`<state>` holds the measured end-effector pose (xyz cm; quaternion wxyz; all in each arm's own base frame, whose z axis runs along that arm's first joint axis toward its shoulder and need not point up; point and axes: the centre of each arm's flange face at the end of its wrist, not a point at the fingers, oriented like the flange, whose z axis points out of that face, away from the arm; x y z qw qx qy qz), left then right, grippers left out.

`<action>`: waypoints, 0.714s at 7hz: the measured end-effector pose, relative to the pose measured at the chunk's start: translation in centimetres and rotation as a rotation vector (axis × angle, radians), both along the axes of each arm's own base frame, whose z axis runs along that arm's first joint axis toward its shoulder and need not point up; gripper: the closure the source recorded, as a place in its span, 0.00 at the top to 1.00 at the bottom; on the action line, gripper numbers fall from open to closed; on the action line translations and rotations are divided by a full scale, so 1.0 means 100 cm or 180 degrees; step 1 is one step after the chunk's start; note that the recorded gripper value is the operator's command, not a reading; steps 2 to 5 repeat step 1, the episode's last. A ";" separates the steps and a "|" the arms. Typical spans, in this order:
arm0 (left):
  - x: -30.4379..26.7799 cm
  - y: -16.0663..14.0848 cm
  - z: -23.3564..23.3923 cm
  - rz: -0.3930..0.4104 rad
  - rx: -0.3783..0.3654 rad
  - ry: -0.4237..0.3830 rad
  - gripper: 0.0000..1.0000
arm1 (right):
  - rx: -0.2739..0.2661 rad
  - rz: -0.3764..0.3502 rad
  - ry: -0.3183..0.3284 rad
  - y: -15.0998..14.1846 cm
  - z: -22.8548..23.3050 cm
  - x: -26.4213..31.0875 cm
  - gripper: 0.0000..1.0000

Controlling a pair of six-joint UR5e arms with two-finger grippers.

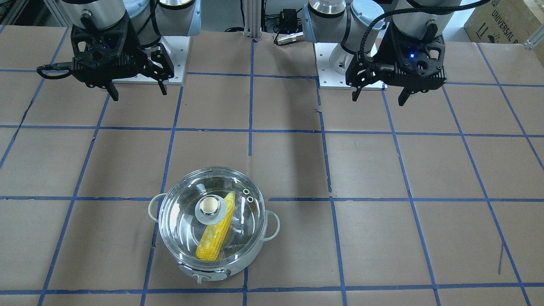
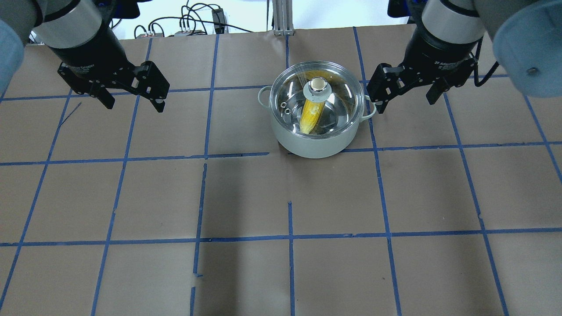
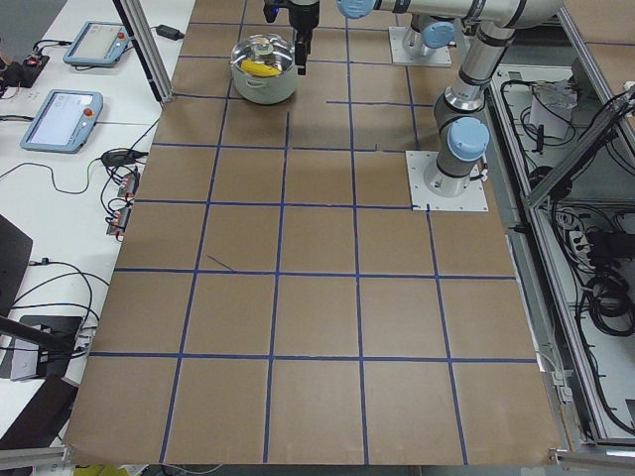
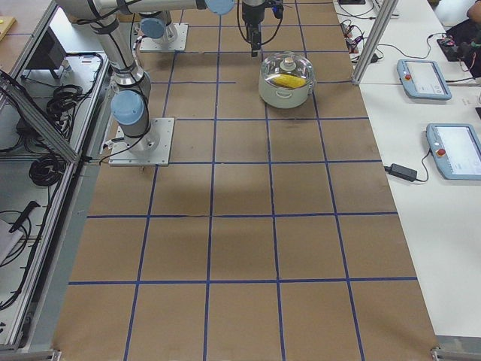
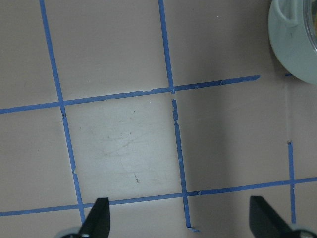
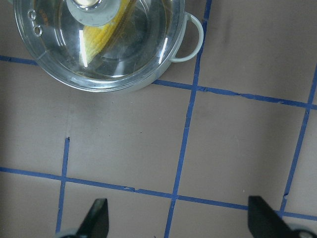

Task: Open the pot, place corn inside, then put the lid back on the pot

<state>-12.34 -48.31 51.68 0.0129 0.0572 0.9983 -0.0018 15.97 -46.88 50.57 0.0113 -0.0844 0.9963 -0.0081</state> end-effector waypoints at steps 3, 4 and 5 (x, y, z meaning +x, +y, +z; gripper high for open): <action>0.002 0.001 0.002 0.0000 0.0032 -0.0076 1.00 | -0.0002 0.0002 0.0000 0.000 0.000 0.000 0.99; 0.002 0.001 0.002 0.0000 0.0032 -0.0076 1.00 | -0.0002 0.0002 0.0000 0.000 0.000 0.000 0.99; 0.002 0.001 0.002 0.0000 0.0032 -0.0076 1.00 | -0.0002 0.0002 0.0000 0.000 0.000 0.000 0.99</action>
